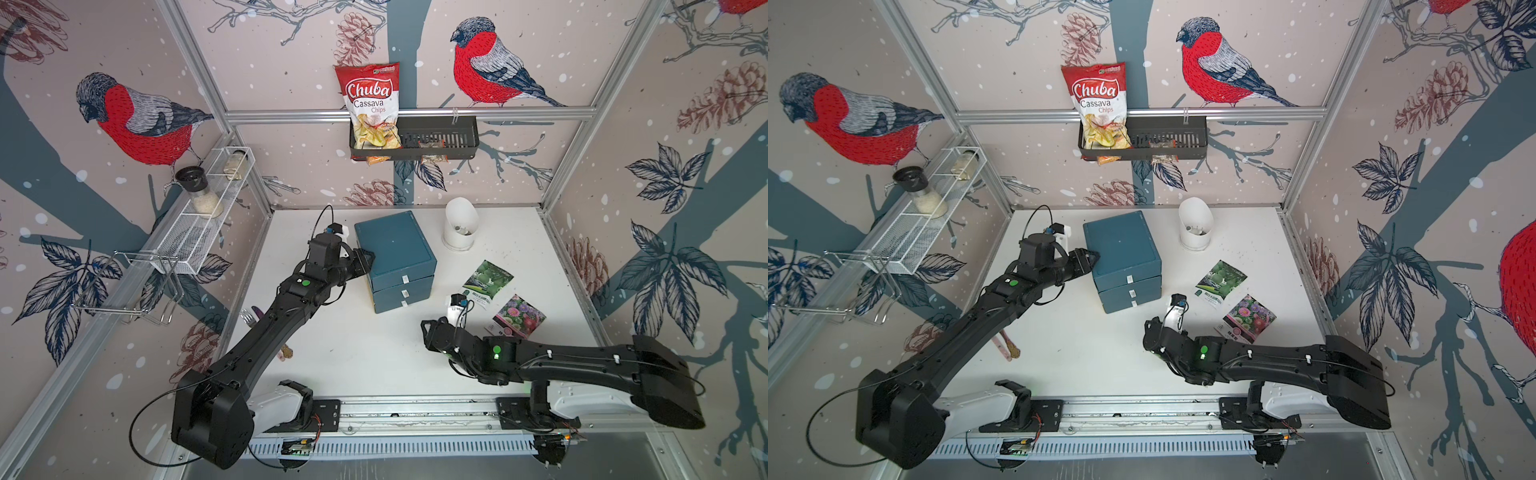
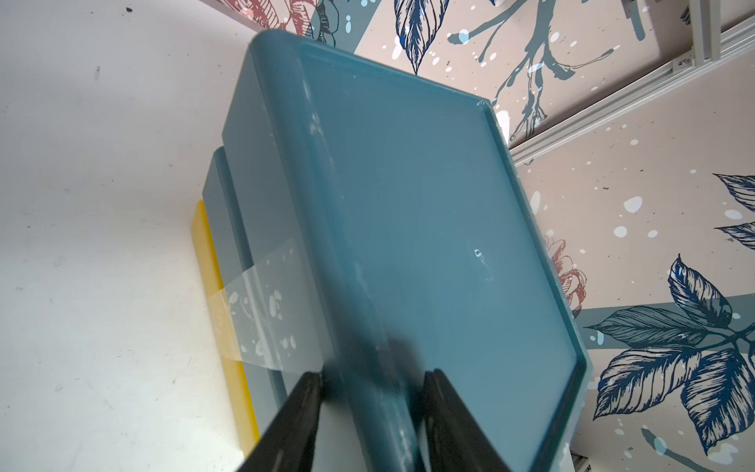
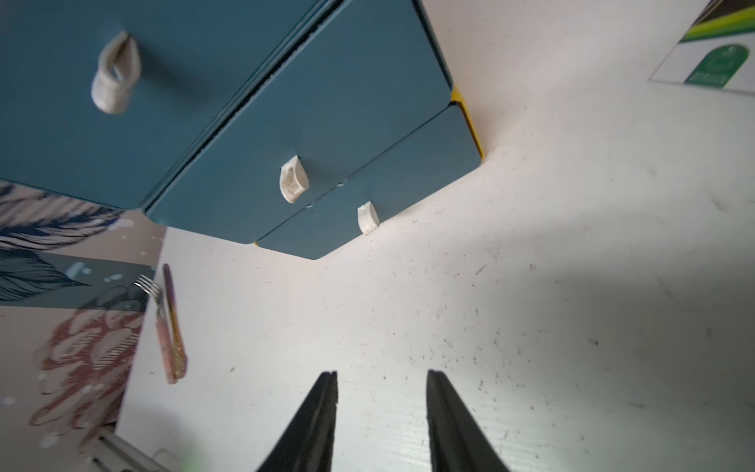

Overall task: Take the seed bags out of the drawer
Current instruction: Adjust the storage box at the center of the board.

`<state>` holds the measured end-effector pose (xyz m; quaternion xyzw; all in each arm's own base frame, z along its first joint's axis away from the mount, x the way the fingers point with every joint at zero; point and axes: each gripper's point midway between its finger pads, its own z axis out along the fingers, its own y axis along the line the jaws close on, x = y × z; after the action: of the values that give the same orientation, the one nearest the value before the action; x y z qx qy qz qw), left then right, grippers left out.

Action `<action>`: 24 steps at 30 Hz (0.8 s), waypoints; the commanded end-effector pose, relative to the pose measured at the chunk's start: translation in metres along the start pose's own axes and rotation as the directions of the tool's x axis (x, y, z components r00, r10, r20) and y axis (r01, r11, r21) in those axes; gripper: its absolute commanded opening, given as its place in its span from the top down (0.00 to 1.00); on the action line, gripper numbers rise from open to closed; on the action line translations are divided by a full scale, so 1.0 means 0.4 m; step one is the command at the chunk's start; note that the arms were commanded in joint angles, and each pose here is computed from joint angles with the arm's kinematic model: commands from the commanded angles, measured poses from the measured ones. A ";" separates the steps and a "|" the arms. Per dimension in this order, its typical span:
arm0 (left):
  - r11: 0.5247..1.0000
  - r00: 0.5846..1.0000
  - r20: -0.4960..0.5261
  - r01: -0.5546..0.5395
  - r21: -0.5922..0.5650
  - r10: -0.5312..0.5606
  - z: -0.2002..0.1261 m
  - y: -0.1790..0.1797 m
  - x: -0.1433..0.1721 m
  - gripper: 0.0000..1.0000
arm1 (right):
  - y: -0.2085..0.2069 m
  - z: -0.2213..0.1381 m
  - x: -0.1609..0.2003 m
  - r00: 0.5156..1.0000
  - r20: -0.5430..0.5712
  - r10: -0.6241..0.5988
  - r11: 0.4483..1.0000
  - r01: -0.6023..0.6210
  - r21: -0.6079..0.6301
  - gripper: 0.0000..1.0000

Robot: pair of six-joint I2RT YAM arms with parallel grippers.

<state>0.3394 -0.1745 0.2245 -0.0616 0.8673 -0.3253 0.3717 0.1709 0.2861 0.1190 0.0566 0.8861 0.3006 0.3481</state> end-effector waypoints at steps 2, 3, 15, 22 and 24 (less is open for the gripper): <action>0.998 0.990 -0.131 -0.050 -0.043 0.044 0.000 0.046 0.084 0.60 | 0.047 -0.004 -0.020 0.992 0.002 0.129 0.978 -0.127 -0.168 0.59; 0.998 0.988 -0.143 -0.059 -0.037 0.053 0.000 0.046 0.092 0.61 | 0.041 -0.002 -0.020 0.991 0.004 0.133 0.977 -0.131 -0.166 0.59; 0.996 0.976 -0.200 -0.087 -0.018 0.081 -0.006 0.054 0.133 0.63 | 0.050 0.043 0.002 0.991 0.001 0.135 0.976 -0.133 -0.170 0.61; 0.999 0.983 -0.178 -0.046 0.013 0.048 -0.038 0.034 0.134 0.58 | 0.081 0.099 0.043 0.993 0.007 0.120 0.974 -0.116 -0.192 0.62; 0.999 0.984 -0.169 -0.050 0.012 0.051 -0.044 0.033 0.131 0.57 | 0.081 0.115 0.046 0.991 0.012 0.130 0.972 -0.125 -0.201 0.63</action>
<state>0.3136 -0.1810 0.2248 0.0022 0.8625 -0.3452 0.3701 0.1754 0.3296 0.0861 0.0691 0.8650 0.3755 0.3256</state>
